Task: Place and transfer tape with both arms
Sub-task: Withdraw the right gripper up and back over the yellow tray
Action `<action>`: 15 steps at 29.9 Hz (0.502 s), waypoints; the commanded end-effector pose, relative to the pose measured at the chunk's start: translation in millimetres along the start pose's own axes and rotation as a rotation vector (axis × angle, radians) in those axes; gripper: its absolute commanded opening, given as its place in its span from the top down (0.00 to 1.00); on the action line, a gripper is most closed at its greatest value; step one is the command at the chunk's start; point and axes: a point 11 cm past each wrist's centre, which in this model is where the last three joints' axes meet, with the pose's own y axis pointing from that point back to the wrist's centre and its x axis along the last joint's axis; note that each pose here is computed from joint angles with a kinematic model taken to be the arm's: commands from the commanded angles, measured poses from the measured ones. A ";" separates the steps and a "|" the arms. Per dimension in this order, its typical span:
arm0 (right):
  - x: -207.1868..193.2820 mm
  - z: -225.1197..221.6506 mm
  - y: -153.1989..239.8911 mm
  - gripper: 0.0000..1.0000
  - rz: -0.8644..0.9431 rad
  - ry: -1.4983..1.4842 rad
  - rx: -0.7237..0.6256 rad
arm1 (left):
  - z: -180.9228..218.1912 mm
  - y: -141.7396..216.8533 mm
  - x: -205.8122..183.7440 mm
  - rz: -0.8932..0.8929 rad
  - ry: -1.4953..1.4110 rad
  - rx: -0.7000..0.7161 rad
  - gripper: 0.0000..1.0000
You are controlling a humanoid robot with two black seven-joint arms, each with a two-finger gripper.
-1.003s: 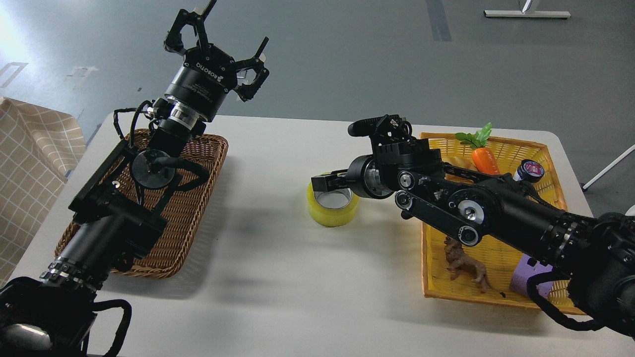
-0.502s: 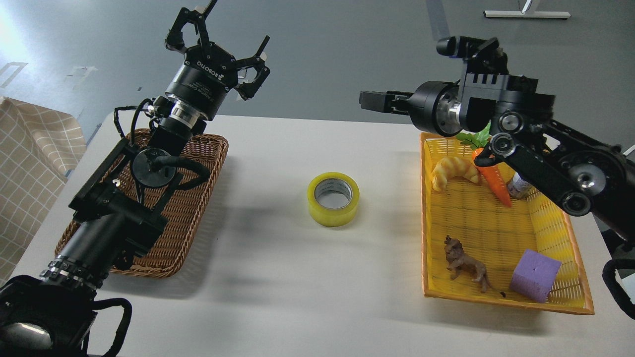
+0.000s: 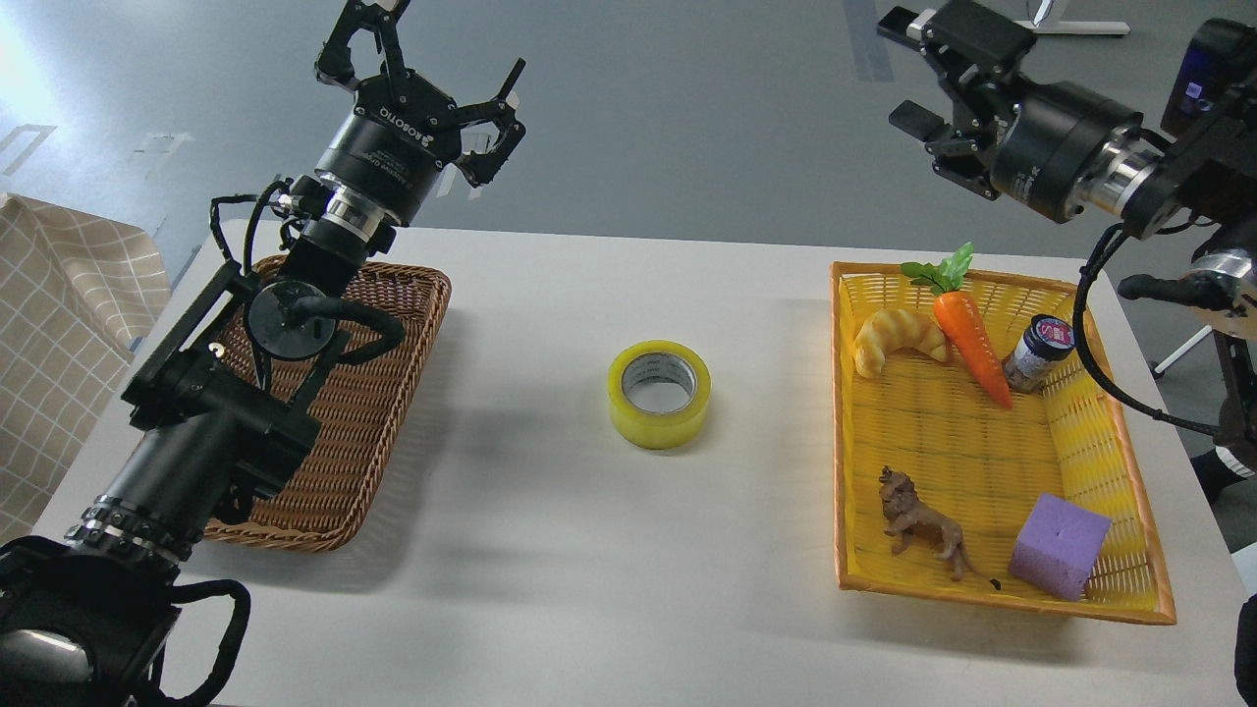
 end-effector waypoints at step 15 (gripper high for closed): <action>57.4 4.0 26.2 0.01 0.146 -0.896 0.567 | -1.8 -3.1 -3.0 -0.009 0.002 0.009 0.02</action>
